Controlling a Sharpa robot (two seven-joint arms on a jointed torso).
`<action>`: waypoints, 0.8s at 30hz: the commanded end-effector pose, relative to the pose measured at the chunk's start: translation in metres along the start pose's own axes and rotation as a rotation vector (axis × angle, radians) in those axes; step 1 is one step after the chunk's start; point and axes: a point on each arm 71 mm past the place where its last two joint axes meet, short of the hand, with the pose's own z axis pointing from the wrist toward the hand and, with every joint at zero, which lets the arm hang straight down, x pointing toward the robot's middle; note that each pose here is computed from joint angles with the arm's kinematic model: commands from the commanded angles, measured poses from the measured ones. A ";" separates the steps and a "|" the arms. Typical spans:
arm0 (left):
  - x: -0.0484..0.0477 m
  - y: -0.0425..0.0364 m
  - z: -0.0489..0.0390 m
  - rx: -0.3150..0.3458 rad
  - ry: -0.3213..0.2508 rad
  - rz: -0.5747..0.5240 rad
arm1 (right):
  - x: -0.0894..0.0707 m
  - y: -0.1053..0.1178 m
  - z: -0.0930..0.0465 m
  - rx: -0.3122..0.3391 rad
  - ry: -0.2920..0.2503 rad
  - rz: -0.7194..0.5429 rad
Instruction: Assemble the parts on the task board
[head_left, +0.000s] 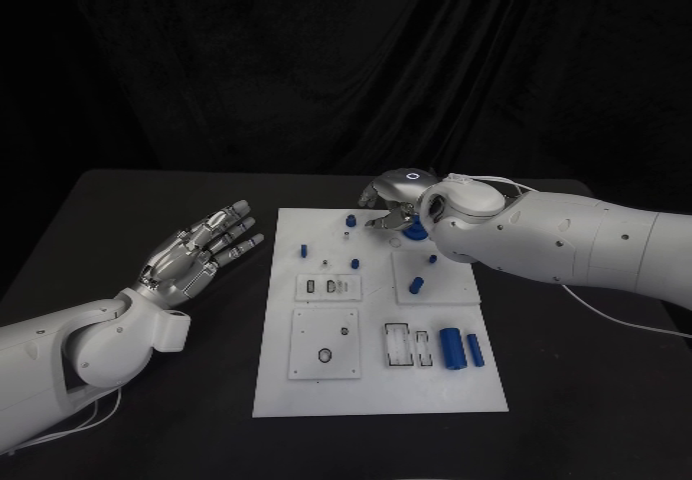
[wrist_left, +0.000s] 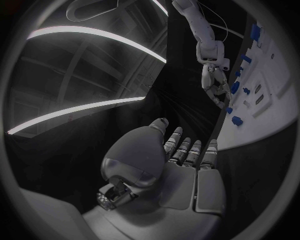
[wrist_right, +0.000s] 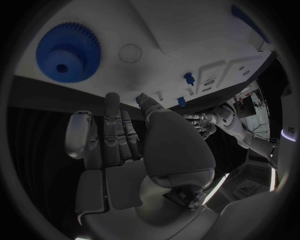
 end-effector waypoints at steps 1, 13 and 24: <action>0.0016 -0.0017 -0.0013 0.023 0.005 -0.011 | -0.021 0.000 -0.008 -0.020 -0.086 0.004; 0.0018 -0.0017 -0.0034 0.022 0.001 -0.011 | -0.039 -0.050 -0.062 0.138 0.030 -0.010; 0.0019 -0.0001 -0.0035 0.019 0.004 -0.015 | -0.018 -0.079 -0.080 0.253 0.076 -0.005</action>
